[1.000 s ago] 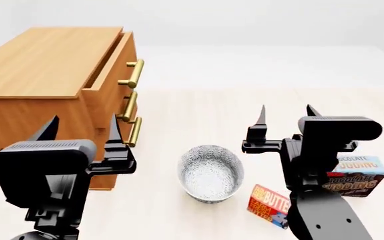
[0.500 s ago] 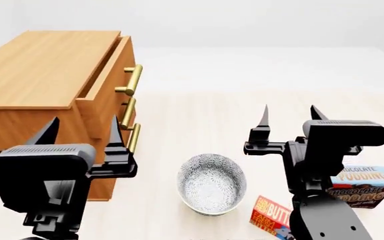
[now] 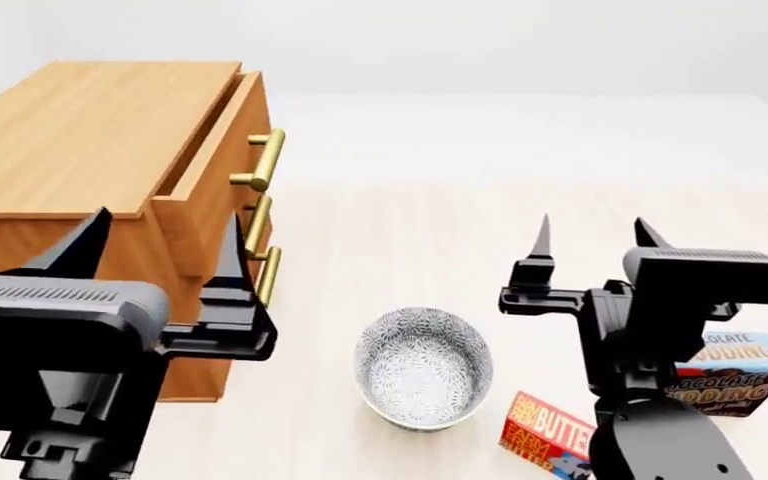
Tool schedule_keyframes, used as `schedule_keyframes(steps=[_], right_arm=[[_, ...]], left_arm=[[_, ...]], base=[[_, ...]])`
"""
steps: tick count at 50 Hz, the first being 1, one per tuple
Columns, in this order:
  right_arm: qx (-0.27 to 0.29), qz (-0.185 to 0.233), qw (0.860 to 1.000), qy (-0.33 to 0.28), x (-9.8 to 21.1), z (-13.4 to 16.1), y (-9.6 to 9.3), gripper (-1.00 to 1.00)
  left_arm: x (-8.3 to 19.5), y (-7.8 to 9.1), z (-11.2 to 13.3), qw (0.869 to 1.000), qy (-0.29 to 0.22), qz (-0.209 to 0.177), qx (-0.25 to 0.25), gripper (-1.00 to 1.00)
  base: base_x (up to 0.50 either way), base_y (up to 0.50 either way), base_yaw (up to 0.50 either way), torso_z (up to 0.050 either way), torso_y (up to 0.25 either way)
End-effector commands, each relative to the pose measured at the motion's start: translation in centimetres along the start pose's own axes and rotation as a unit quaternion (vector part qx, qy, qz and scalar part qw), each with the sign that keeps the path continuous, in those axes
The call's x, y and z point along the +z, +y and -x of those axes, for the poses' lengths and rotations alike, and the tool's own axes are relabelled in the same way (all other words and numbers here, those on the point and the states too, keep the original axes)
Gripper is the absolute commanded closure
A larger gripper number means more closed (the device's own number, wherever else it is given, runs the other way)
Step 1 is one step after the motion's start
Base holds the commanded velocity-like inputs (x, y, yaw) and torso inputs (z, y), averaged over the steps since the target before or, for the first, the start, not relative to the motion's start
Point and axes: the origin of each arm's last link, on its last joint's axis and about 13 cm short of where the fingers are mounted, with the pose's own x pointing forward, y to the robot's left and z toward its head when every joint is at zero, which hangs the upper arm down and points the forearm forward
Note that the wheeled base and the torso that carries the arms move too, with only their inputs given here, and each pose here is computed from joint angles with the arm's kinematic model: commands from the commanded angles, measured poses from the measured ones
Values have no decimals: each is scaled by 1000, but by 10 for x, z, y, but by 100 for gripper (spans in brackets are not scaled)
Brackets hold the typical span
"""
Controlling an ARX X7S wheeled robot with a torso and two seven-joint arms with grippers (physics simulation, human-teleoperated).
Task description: Put the butter at the back in the top drawer of the cabinet and close it.
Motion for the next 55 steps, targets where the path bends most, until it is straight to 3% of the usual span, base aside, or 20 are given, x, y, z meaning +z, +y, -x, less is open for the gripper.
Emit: schedule_keyframes(steps=[1, 12, 27, 38, 55], right_arm=[[-2, -6, 1000, 3, 0, 2, -3, -100], [-3, -8, 1000, 8, -1, 2, -6, -100], [0, -8, 1000, 12, -2, 3, -6, -100], [3, -8, 1000, 15, -3, 4, -7, -100], [7, -10, 1000, 16, -4, 6, -8, -100]], left_arm=[[34, 2, -13, 999, 49, -12, -10, -100], [90, -2, -56, 995, 87, -52, 6, -100], [158, -12, -119, 968, 226, -113, 0, -100], [166, -22, -165, 925, 339, -168, 17, -100], [171, -28, -190, 889, 435, -147, -7, -100]], base=[[0, 0, 0, 0, 0], [0, 0, 0, 0, 0], [0, 0, 0, 0, 0], [0, 0, 0, 0, 0], [0, 0, 0, 0, 0]])
